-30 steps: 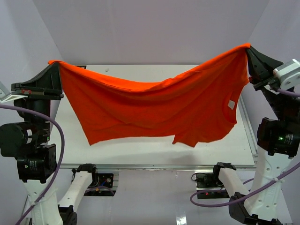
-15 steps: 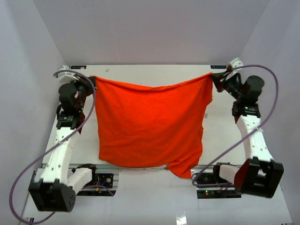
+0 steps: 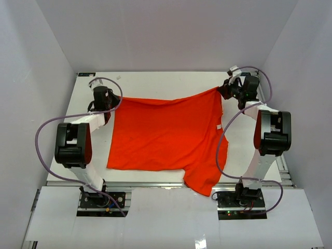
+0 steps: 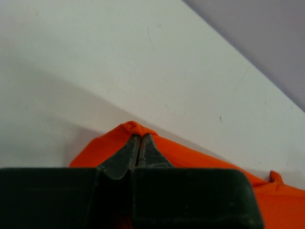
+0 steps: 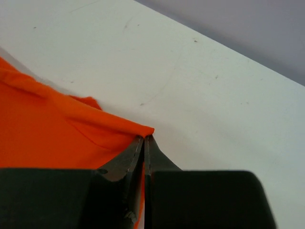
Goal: Fold and stack the t-shirts
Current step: Flatten the tshirt out, then fold the tshirt
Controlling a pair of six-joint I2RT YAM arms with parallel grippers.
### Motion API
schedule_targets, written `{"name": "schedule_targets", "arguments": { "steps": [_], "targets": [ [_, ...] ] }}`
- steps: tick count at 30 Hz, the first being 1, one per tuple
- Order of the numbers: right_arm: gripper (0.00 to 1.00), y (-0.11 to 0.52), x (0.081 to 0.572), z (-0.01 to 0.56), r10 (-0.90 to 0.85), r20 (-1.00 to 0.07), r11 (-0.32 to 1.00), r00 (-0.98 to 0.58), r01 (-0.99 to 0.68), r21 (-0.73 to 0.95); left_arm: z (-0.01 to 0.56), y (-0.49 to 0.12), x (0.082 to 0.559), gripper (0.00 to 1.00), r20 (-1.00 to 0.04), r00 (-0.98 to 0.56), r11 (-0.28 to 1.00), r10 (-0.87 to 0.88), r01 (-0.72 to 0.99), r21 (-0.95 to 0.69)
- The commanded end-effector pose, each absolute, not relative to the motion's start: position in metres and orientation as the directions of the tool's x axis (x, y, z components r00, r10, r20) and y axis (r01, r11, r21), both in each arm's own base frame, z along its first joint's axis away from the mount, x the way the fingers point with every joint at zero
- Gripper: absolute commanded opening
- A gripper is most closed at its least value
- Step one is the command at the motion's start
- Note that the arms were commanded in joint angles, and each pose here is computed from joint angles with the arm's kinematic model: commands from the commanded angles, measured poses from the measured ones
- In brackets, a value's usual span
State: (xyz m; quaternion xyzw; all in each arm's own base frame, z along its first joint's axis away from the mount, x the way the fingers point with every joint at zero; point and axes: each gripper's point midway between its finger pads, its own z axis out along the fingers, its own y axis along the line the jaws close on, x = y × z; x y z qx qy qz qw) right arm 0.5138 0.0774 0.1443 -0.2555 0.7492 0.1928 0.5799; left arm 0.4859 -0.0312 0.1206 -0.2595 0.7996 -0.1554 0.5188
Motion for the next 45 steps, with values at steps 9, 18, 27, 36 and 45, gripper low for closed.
{"name": "schedule_targets", "arguments": {
  "steps": [9, 18, 27, 36, 45],
  "targets": [
    [0.06, 0.075, 0.61, 0.154, -0.178, -0.977, 0.805, -0.113, -0.588, -0.079, 0.14, -0.015, 0.571, 0.08, -0.812, -0.205, 0.836, -0.546, -0.199, -0.511],
    [0.06, 0.071, 0.637, 0.152, -0.176, -0.978, 0.818, -0.114, -0.57, -0.081, 0.127, 0.005, 0.61, 0.08, -0.813, -0.195, 0.833, -0.549, -0.199, -0.515],
    [0.06, 0.074, 0.626, 0.163, -0.169, -0.981, 0.808, -0.098, -0.584, -0.081, 0.129, 0.011, 0.617, 0.08, -0.811, -0.189, 0.831, -0.554, -0.189, -0.523],
    [0.06, 0.079, 0.609, 0.173, -0.154, -0.984, 0.787, -0.085, -0.612, -0.071, 0.132, 0.005, 0.615, 0.08, -0.805, -0.208, 0.832, -0.555, -0.151, -0.534],
    [0.06, 0.084, 0.589, 0.185, -0.15, -0.986, 0.769, -0.067, -0.635, -0.074, 0.14, 0.004, 0.604, 0.08, -0.807, -0.215, 0.836, -0.549, -0.137, -0.532]
  ]
}}
